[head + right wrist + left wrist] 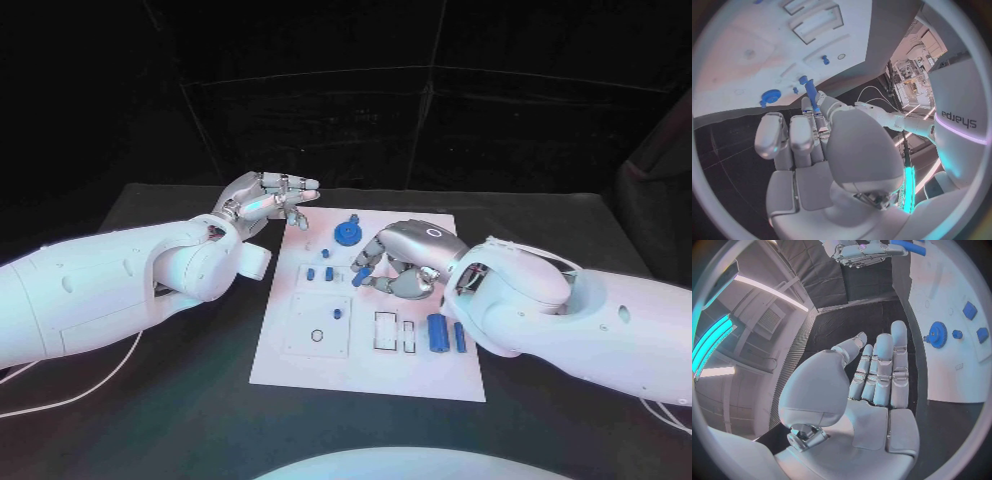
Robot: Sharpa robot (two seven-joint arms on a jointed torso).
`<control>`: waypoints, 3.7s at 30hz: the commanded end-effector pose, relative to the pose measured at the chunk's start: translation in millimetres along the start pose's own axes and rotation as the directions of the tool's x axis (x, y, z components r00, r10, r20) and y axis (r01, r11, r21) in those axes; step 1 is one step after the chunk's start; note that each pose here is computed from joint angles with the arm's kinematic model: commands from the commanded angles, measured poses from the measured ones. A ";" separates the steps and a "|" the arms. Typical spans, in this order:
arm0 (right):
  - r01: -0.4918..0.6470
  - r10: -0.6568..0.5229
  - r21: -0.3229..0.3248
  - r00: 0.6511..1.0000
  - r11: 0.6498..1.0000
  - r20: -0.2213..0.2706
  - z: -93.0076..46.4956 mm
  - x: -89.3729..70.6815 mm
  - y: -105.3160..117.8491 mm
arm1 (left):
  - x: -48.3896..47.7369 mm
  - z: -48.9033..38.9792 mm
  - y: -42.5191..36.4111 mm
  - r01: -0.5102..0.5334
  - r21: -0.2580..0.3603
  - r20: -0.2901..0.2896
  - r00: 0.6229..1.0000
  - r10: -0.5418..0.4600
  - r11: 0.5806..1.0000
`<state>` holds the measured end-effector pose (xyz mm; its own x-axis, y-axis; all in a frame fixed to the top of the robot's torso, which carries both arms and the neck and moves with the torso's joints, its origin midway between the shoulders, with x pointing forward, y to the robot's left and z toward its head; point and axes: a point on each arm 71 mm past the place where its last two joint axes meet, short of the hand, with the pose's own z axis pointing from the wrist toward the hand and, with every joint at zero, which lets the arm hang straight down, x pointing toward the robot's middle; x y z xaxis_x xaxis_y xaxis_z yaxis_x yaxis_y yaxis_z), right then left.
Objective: Assemble the parts on the task board
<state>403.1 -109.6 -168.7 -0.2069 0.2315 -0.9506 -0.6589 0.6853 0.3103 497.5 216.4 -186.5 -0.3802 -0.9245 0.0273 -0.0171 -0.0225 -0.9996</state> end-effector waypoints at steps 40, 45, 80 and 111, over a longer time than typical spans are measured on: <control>-0.067 0.035 -0.129 0.972 0.989 -0.231 39.2 69.8 39.5 | 5.2 4.7 -0.7 0.009 0.007 -0.022 1.000 -0.009 1.000; -0.053 0.022 -0.127 0.973 0.990 -0.232 40.3 71.1 39.3 | 5.1 4.8 -0.7 0.009 0.007 -0.022 1.000 -0.009 1.000; 0.005 -0.029 -0.184 0.991 0.983 -0.127 43.1 68.9 50.8 | 4.7 4.3 -0.4 0.010 0.003 -0.025 1.000 -0.010 1.000; -0.166 0.211 0.510 0.977 0.844 -0.029 -95.6 16.3 -82.9 | 1.2 0.3 0.4 0.012 -0.006 -0.025 1.000 -0.012 1.000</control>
<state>385.1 -222.6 -207.5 -0.3442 0.3511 -0.8708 -0.2530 0.8584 0.4462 497.9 216.4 -188.1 -0.3907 -0.9200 0.0316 -0.0279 -0.0225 -0.9994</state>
